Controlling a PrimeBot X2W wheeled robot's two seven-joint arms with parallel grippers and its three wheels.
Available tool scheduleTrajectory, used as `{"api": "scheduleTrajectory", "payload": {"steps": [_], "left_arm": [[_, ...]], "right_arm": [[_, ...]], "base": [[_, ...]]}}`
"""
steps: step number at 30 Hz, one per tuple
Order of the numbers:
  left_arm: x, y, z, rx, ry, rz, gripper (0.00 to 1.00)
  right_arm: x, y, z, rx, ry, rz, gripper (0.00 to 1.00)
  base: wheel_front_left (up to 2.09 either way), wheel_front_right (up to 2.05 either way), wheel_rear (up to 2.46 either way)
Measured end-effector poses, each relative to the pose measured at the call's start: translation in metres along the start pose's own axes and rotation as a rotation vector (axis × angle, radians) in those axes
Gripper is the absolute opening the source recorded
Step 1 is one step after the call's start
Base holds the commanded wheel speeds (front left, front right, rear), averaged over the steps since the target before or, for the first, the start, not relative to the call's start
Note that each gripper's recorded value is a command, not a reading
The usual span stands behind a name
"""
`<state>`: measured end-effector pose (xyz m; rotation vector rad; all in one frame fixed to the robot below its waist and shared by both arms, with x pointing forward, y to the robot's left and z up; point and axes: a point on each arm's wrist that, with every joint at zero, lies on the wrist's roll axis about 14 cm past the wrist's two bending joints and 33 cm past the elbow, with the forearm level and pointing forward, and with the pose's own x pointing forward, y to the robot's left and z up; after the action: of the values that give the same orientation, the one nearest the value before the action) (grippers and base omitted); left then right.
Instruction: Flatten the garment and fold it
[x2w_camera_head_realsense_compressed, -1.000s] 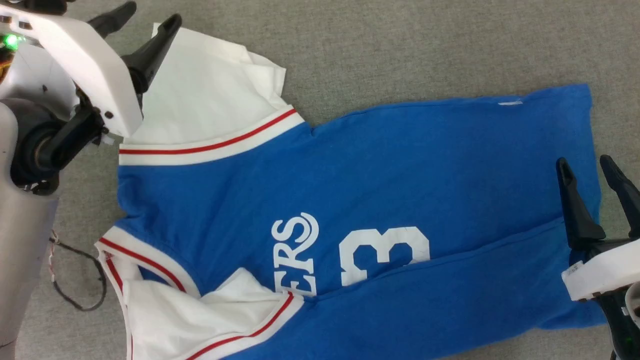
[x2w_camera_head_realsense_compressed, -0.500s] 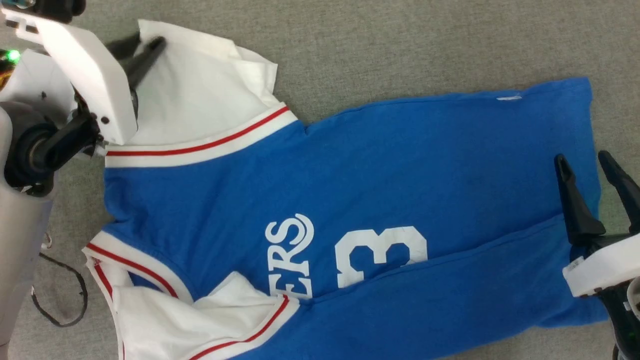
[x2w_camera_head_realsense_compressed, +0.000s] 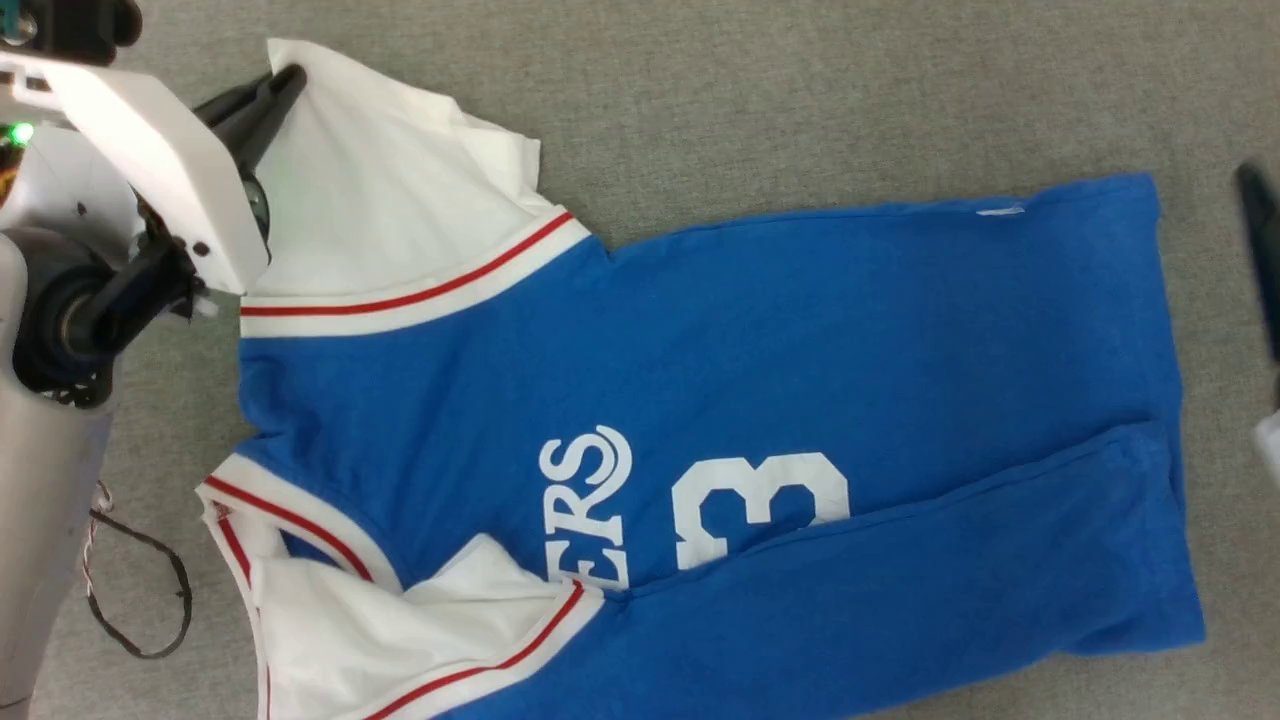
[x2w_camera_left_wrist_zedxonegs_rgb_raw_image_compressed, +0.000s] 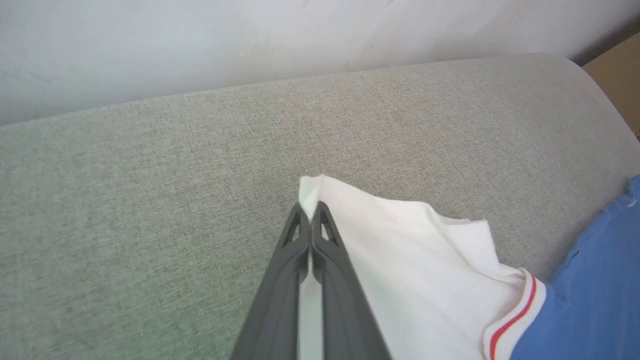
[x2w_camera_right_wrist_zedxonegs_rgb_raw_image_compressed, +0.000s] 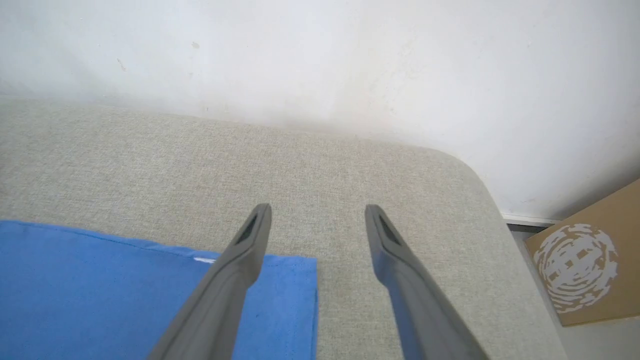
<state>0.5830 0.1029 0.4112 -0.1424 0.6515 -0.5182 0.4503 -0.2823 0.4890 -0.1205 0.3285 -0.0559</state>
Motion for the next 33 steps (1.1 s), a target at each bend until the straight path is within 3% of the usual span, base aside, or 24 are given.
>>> {"api": "scheduleTrajectory", "payload": {"steps": [5,13,19,25,27,28,29,33], "left_arm": [[-0.005,0.001,0.000,0.002,-0.007,0.003,0.00],[0.001,0.002,-0.015,-0.011,0.021,-0.005,0.00],[0.002,0.007,-0.024,-0.025,0.035,0.002,0.00],[0.004,0.011,-0.028,-0.034,0.035,0.006,0.00],[0.004,0.011,-0.029,-0.037,0.033,0.004,0.00],[0.005,0.012,-0.030,-0.039,0.033,0.004,0.00],[0.005,0.012,-0.030,-0.039,0.032,0.004,0.00],[0.003,0.012,-0.028,-0.036,0.020,0.004,0.00]], "right_arm": [[0.017,-0.006,0.006,-0.020,0.065,0.022,1.00],[0.031,-0.009,-0.060,-0.046,0.388,0.047,1.00],[0.036,-0.007,-0.091,-0.019,0.474,0.049,1.00],[0.046,0.000,-0.101,0.008,0.469,0.072,1.00],[0.049,0.003,-0.105,0.017,0.482,0.082,0.12],[0.050,0.004,-0.107,0.019,0.489,0.087,0.12],[0.051,0.006,-0.108,0.022,0.493,0.092,0.00],[0.055,0.010,-0.107,0.045,0.487,0.108,0.00]], "base": [[0.00,0.00,0.00],[0.00,0.00,0.00],[0.00,0.00,0.00],[0.00,0.00,0.00],[0.00,0.00,0.00],[0.00,0.00,0.00],[0.00,0.00,0.00],[0.00,0.00,0.00]]}}
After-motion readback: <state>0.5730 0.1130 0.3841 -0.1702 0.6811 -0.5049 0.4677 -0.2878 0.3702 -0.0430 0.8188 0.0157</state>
